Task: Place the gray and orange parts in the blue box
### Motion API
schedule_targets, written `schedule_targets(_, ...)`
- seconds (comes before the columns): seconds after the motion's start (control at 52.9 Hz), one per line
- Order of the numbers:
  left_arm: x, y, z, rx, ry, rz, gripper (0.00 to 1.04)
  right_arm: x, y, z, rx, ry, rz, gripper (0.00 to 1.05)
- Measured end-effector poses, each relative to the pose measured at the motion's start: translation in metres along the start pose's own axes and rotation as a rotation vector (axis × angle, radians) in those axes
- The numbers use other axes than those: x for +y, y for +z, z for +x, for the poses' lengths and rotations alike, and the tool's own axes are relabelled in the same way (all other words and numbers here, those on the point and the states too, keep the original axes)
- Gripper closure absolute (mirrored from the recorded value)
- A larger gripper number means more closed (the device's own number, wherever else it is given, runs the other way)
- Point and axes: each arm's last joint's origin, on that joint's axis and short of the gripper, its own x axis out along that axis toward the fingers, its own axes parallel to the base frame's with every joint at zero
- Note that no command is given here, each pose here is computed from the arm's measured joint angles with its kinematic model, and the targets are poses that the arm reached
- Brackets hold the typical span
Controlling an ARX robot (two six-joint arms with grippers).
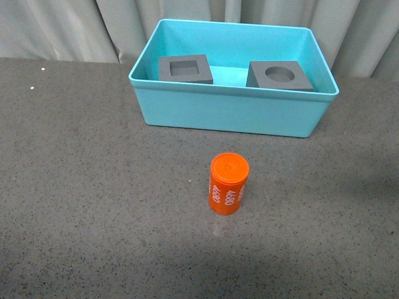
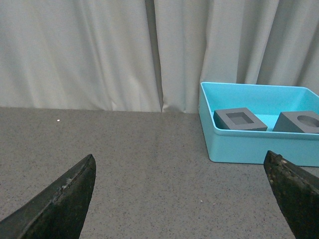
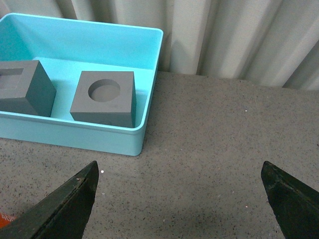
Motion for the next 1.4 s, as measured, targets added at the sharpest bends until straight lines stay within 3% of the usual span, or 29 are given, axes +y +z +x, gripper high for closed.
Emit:
schedule_targets(0.095,0.000,0.000,0.000,0.000,0.000,0.001,0.07,0.000,0.000,0.000,-0.013,0.007,-0.018,0.10)
schedule_targets(0.17,0.000,0.000,0.000,0.000,0.000,0.001,0.07,0.012,-0.001,0.005,-0.119,0.107,-0.209,0.10)
schedule_targets(0.302,0.000,0.000,0.000,0.000,-0.001,0.001,0.07,0.050,-0.002,0.019,0.057,0.349,-0.338,0.10)
schedule_targets(0.529,0.000,0.000,0.000,0.000,-0.001,0.001,0.07,0.098,-0.004,0.040,0.257,0.519,-0.383,0.10)
schedule_targets(0.87,0.000,0.000,0.000,0.000,-0.001,0.001,0.07,0.129,-0.032,0.068,0.490,0.568,-0.445,0.10)
schedule_targets(1.172,0.000,0.000,0.000,0.000,-0.001,0.001,0.07,0.152,-0.043,0.091,0.558,0.600,-0.444,0.10)
schedule_targets(1.399,0.000,0.000,0.000,0.001,-0.001,0.001,0.07,0.161,-0.048,0.101,0.593,0.581,-0.450,0.41)
